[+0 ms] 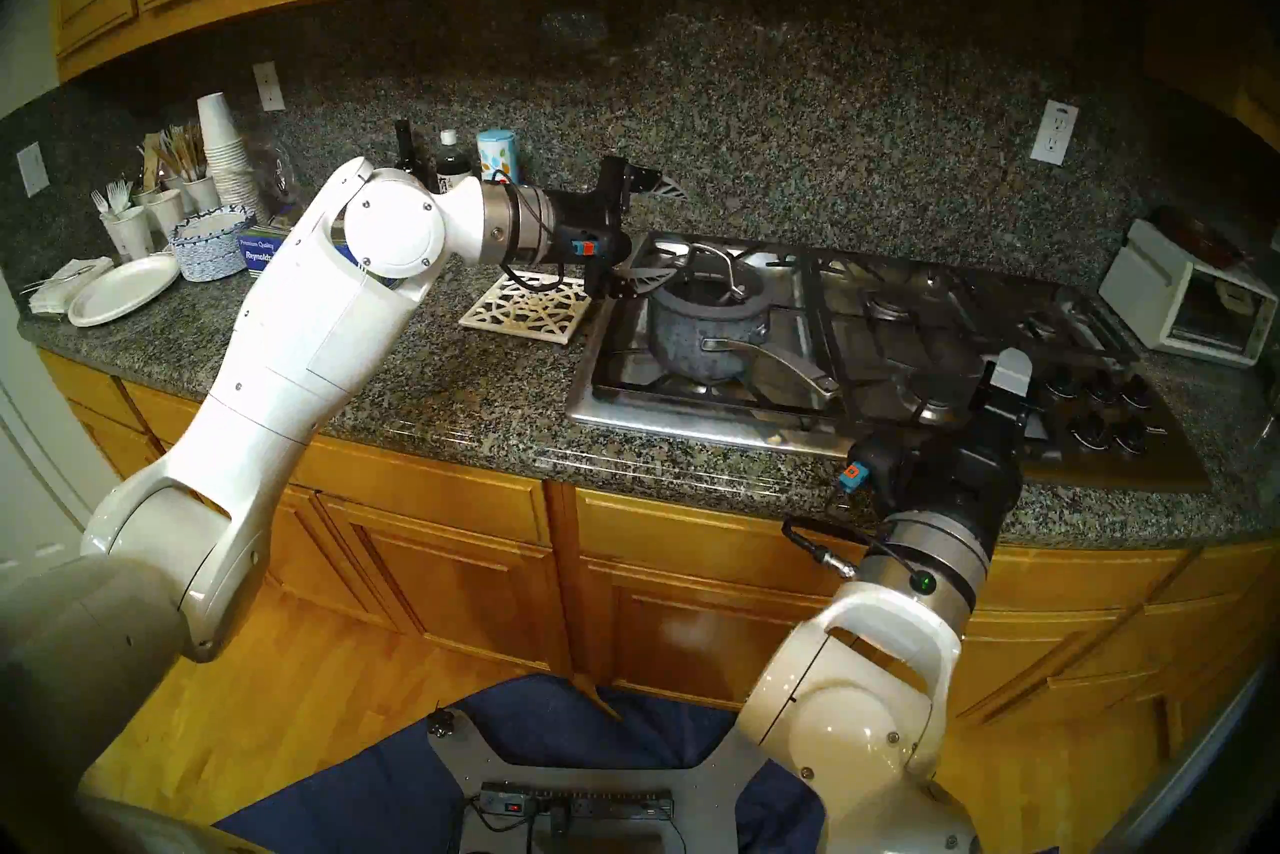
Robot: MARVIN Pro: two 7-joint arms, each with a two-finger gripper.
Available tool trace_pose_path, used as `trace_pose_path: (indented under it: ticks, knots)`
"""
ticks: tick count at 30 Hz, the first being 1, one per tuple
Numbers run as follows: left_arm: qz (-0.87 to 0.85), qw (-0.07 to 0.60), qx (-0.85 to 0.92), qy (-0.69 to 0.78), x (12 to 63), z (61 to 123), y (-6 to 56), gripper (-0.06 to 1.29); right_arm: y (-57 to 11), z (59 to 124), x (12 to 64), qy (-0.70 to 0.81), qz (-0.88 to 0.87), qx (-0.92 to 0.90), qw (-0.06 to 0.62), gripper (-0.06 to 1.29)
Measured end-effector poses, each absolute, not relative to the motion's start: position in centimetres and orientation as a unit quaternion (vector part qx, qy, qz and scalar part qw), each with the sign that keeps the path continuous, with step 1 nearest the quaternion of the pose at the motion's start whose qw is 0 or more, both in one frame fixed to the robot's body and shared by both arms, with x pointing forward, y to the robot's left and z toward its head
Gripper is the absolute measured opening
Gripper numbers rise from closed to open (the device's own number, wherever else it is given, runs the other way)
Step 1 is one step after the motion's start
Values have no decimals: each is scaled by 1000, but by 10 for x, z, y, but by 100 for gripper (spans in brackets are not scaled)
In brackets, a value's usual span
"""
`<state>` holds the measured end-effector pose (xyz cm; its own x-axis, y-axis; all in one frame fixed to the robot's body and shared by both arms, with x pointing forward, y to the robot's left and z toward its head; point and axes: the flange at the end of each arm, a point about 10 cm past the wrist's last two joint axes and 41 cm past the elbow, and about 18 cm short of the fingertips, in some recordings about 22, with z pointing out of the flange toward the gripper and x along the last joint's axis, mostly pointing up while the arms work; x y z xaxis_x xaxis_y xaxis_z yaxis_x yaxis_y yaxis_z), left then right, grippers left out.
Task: Pick up the pot, put it on the stove, take off the pot lid
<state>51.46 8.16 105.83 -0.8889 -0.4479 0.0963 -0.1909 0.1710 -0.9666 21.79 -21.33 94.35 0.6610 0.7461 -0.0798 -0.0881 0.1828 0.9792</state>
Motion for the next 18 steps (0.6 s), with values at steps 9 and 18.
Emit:
trace_pose_path:
  ticks: [9,18]
  knots:
    - [-607,104,-195,764,518,1070,71,123,-213,944,218,289,293,567,713,124]
    - [-604,99,-183,769,521,1076,61,123,-213,944,218,289,294,566,714,124]
